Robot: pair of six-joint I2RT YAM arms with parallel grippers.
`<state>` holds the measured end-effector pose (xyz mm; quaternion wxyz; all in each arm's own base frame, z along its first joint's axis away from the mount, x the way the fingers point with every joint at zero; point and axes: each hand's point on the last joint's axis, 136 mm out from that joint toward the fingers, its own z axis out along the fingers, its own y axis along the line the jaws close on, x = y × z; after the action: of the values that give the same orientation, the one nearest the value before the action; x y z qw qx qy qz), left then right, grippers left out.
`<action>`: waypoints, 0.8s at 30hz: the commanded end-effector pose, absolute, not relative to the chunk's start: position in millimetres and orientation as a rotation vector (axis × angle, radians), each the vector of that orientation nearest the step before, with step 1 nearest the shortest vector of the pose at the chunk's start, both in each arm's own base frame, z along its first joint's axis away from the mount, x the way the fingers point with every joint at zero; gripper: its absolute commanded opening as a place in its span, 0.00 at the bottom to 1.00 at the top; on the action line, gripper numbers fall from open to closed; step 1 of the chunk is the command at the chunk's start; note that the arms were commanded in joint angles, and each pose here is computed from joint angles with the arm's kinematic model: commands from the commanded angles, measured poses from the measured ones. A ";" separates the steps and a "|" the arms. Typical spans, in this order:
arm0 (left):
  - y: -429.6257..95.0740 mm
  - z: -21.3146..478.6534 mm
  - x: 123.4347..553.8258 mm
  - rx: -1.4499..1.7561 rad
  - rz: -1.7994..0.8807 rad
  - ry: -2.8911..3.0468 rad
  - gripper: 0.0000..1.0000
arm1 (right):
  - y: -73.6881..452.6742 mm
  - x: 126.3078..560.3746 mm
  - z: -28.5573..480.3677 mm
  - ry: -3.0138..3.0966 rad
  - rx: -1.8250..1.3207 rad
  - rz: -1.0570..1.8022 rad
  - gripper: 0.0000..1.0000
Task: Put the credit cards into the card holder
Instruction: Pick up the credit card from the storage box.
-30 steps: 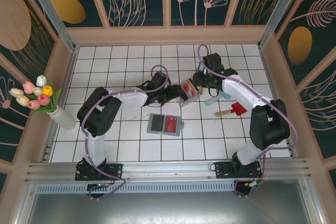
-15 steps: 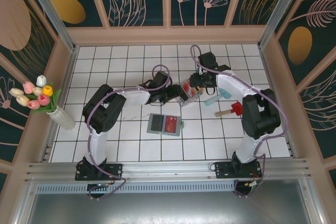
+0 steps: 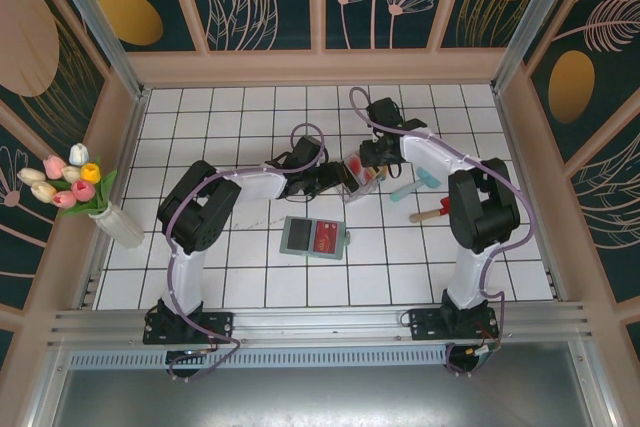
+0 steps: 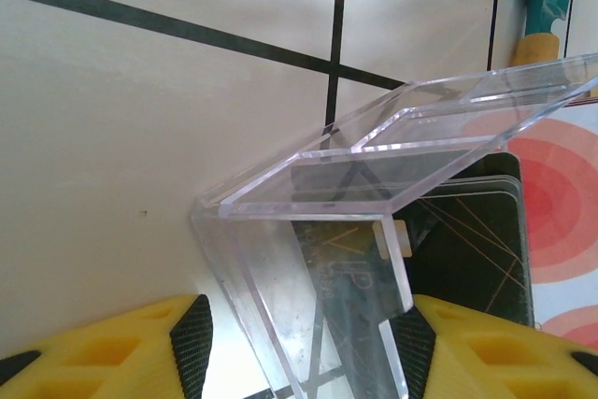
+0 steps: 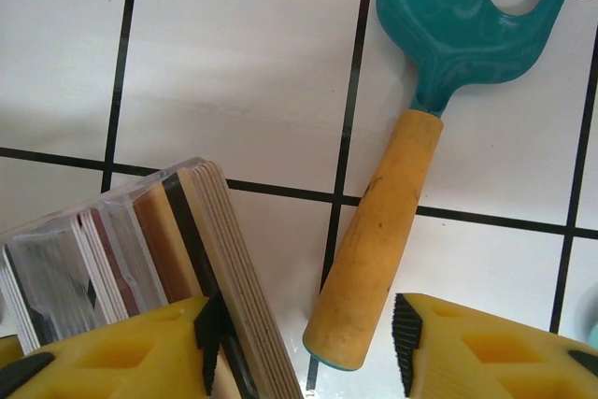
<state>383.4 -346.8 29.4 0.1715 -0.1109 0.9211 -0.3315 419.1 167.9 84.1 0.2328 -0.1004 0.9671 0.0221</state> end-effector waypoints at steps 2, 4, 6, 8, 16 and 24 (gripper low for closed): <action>-327.9 -5.7 379.1 -0.332 -0.802 2.694 0.56 | 155.3 426.3 99.0 2.623 -0.289 -0.064 0.50; -327.7 -6.2 378.8 -0.330 -0.798 2.695 0.55 | 155.8 426.4 102.0 2.615 -0.296 -0.083 0.49; -326.7 -7.3 379.0 -0.327 -0.790 2.696 0.55 | 155.7 425.6 102.1 2.619 -0.303 -0.087 0.47; -326.7 -8.2 378.7 -0.327 -0.791 2.699 0.55 | 158.3 425.4 102.8 2.619 -0.314 -0.079 0.43; -327.9 -8.9 377.7 -0.326 -0.803 2.701 0.54 | 165.5 423.9 104.6 2.623 -0.343 -0.057 0.29; -328.7 -8.4 377.9 -0.323 -0.803 2.700 0.54 | 166.6 424.7 110.7 2.614 -0.342 -0.052 0.12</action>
<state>385.7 -348.0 28.8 0.1765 -0.1049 0.9209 -0.3314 422.3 173.6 99.8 0.2450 -0.1270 0.9612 -0.0023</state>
